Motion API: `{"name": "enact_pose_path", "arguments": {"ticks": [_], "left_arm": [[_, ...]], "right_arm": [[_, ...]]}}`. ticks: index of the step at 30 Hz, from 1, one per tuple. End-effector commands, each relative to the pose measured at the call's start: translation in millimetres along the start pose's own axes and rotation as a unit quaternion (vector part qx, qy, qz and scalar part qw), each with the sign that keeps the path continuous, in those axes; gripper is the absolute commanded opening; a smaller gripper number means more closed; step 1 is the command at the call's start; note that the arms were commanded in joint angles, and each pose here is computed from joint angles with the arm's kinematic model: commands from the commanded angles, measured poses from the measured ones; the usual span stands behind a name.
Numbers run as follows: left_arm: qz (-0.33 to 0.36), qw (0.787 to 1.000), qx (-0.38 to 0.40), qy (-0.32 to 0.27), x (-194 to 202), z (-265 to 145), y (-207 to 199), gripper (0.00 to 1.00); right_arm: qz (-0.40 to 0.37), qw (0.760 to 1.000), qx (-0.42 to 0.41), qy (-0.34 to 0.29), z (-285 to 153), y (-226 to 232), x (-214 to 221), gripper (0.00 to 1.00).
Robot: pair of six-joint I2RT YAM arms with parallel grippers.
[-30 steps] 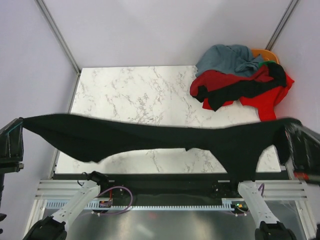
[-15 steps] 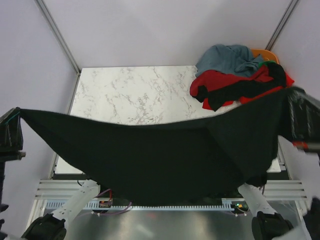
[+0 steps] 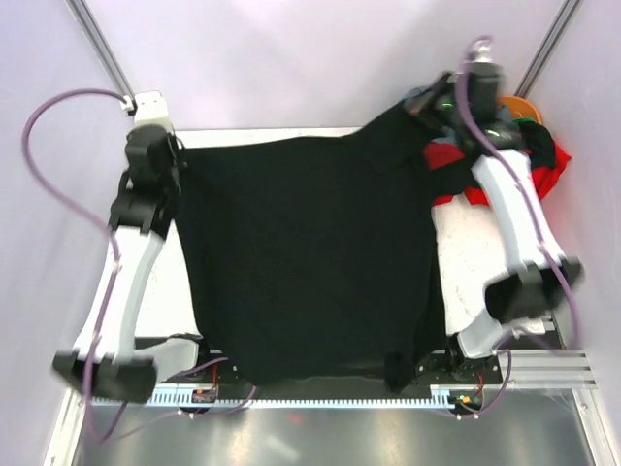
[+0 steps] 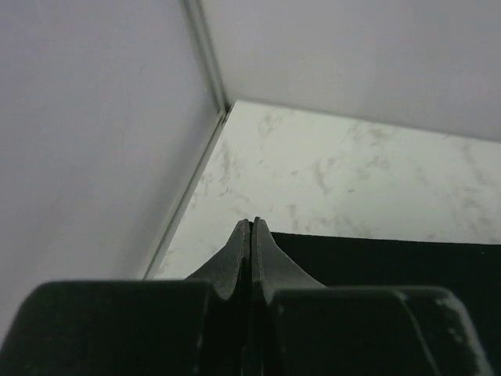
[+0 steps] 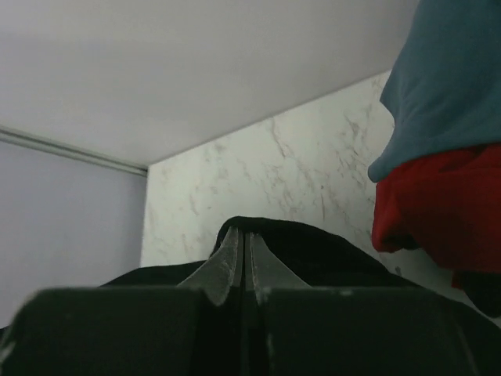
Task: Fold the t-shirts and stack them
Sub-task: Flatten the tshirt out
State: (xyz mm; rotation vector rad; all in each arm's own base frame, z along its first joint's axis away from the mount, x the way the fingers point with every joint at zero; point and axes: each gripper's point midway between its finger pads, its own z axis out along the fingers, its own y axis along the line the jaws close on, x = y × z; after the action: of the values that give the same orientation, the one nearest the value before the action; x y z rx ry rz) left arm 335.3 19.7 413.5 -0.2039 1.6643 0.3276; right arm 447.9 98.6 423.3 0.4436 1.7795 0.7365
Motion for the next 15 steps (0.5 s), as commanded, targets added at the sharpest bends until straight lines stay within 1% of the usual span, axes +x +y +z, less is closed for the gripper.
{"name": "enact_pose_path", "arguments": {"ticks": [1,2,3,4,5,6,7,8,9,10,11,12,13,14,15], "left_arm": [[-0.06,0.996,-0.037,0.051,42,91,14,0.02],[-0.064,0.991,-0.065,0.1,69,114,37,0.05],[-0.077,0.981,-0.089,0.155,101,135,39,0.07],[-0.081,0.972,-0.099,0.198,119,174,34,0.15],[-0.085,0.947,-0.067,0.303,162,174,26,0.28],[-0.099,0.934,-0.049,0.339,172,180,18,0.35],[-0.123,0.936,-0.031,0.329,148,190,11,0.39],[-0.124,0.924,0.004,0.363,166,191,-6,0.6],[-0.122,0.924,0.018,0.363,166,189,-11,0.81],[-0.12,0.92,0.025,0.372,174,183,-15,0.9],[-0.125,0.925,0.03,0.359,162,173,-14,0.91],[-0.13,0.927,0.03,0.35,157,168,-13,0.91],[-0.13,0.921,0.028,0.367,172,157,-13,0.92],[-0.136,0.918,0.035,0.37,174,148,-15,0.92],[-0.146,0.924,0.04,0.352,159,134,-13,0.92]], "right_arm": [[-0.016,0.997,0.076,-0.013,74,-23,13,0.0],[-0.005,0.996,0.087,-0.005,94,-32,19,0.0],[-0.005,0.991,0.123,0.061,136,-71,63,0.0],[-0.014,0.995,0.097,0.031,142,-39,29,0.77],[-0.017,0.993,0.107,0.044,153,-43,32,0.98],[-0.016,0.982,0.157,0.104,174,-83,72,0.98],[-0.021,0.988,0.133,0.077,170,-64,50,0.98],[-0.025,0.985,0.143,0.091,172,-71,61,0.98],[-0.038,0.991,0.112,0.06,155,-45,36,0.98],[-0.039,0.98,0.155,0.117,160,-86,86,0.98],[-0.039,0.981,0.151,0.112,151,-88,89,0.98],[-0.037,0.993,0.102,0.052,125,-53,55,0.98],[-0.033,0.986,0.133,0.091,118,-86,95,0.98],[-0.036,0.986,0.129,0.097,108,-83,104,0.98],[-0.04,0.987,0.12,0.098,92,-74,107,0.98]]}}
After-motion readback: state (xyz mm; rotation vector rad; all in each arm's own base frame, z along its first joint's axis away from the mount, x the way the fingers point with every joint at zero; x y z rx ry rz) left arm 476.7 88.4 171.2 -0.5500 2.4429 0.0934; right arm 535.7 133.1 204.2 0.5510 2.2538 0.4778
